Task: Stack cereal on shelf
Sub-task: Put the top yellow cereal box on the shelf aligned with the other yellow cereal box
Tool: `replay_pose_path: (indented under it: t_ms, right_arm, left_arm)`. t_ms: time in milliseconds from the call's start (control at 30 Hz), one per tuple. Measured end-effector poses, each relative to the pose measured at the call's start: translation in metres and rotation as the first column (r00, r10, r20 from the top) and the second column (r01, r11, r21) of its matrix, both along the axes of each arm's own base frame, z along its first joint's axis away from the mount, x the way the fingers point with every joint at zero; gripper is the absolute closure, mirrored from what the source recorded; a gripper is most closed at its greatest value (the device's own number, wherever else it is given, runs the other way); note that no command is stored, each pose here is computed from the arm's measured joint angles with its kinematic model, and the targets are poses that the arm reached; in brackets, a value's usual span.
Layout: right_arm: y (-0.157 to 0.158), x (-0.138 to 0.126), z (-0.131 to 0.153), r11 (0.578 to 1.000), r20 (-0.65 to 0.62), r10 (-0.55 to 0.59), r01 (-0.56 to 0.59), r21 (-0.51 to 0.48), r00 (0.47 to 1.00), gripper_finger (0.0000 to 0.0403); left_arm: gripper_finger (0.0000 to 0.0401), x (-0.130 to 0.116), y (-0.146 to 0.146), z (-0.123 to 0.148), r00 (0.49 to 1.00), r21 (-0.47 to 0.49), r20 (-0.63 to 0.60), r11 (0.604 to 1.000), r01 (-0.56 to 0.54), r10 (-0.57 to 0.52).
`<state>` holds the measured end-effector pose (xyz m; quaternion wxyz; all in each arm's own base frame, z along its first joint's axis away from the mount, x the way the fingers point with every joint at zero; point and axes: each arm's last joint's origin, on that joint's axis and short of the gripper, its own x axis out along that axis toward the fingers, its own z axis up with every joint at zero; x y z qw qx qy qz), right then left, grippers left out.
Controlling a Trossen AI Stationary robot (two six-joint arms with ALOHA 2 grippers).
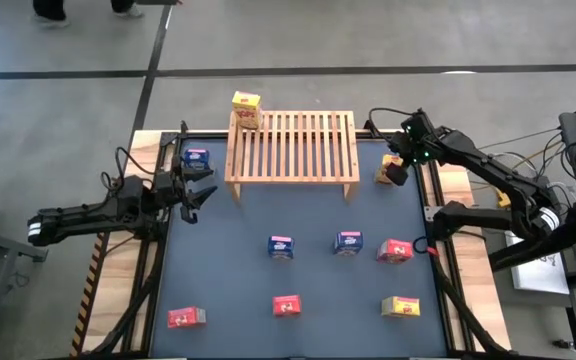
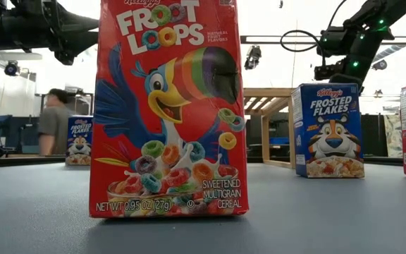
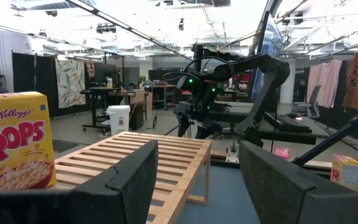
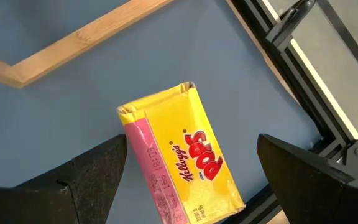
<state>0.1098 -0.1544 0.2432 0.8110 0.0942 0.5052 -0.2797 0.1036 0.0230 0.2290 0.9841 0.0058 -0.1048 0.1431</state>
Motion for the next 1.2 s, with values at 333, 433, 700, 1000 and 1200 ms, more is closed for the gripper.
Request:
replay_pose_path:
  t_ms: [333,433,700,1000,1200]
  right_arm:
    - [0.001,0.0,0.0,1.0,-0.004,-0.002,0.002,0.005,1.0,0.0082]
    - [0.001,0.0,0.0,1.0,-0.004,-0.001,0.001,0.005,1.0,0.0107]
    - [0.001,0.0,0.0,1.0,-0.003,-0.005,0.005,0.007,1.0,0.0189]
    - [0.001,-0.001,0.0,1.0,0.0,-0.012,0.012,0.007,1.0,0.025]
    - [0.0,0.0,0.014,1.0,0.019,-0.03,0.03,0.001,0.999,0.0265]
  left_arm:
    - [0.0194,0.0,0.0,0.0,1.0,0.0,0.0,1.0,0.0,0.0]
    - [0.0194,0.0,0.0,0.0,1.0,0.0,0.0,1.0,0.0,0.0]
    - [0.0194,0.0,0.0,0.0,1.0,0.0,-0.002,1.0,0.0,0.0]
    - [0.0194,0.0,0.0,0.0,1.0,0.0,-0.003,1.0,0.0,0.0]
    - [0.0194,0.001,0.0,-0.001,1.0,-0.002,-0.012,1.0,-0.001,0.001]
